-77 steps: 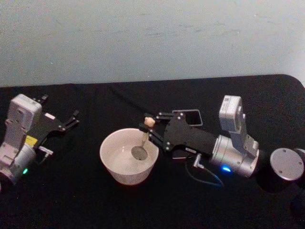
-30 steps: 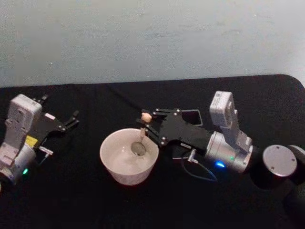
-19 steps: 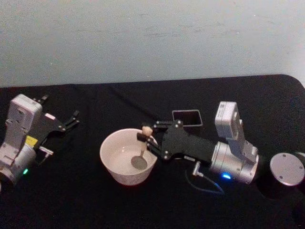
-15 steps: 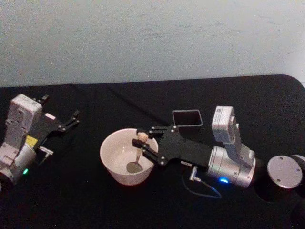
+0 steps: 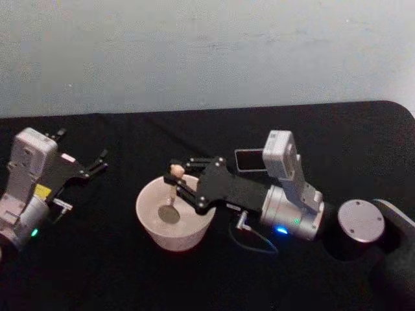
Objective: Pick up the stirring spoon with one hand, stir inside the cup, then place it back in its original position.
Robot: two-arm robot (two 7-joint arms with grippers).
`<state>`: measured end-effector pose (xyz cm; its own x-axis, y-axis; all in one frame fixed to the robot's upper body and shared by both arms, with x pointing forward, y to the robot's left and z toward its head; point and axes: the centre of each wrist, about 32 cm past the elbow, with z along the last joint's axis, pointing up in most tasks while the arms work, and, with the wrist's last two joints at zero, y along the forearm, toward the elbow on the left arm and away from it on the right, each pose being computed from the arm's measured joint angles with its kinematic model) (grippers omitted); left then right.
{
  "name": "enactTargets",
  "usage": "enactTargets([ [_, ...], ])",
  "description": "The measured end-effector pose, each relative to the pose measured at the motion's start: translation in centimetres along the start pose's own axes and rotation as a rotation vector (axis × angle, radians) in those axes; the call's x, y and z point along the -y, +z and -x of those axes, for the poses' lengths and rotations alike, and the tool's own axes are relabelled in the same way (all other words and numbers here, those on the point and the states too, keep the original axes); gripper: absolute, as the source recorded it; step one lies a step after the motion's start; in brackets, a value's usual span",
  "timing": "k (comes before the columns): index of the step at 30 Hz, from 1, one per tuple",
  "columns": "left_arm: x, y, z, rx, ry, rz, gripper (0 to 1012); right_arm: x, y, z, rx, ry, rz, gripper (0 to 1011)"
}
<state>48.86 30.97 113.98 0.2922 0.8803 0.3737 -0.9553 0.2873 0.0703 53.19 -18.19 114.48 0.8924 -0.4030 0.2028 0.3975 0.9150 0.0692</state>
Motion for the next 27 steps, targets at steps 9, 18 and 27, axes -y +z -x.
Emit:
enactTargets([
  [9,0.00,0.00,0.00,0.000,0.000,0.000,1001,-0.2,-0.1,-1.1,0.015,-0.053,0.004,214],
  [18,0.00,0.00,0.00,0.000,0.000,0.000,1001,0.3,-0.2,-1.2,0.021,-0.062,0.009,214],
  [27,0.00,0.00,0.00,0.000,0.000,0.000,1001,1.9,0.0,-1.2,0.025,-0.082,0.025,214],
])
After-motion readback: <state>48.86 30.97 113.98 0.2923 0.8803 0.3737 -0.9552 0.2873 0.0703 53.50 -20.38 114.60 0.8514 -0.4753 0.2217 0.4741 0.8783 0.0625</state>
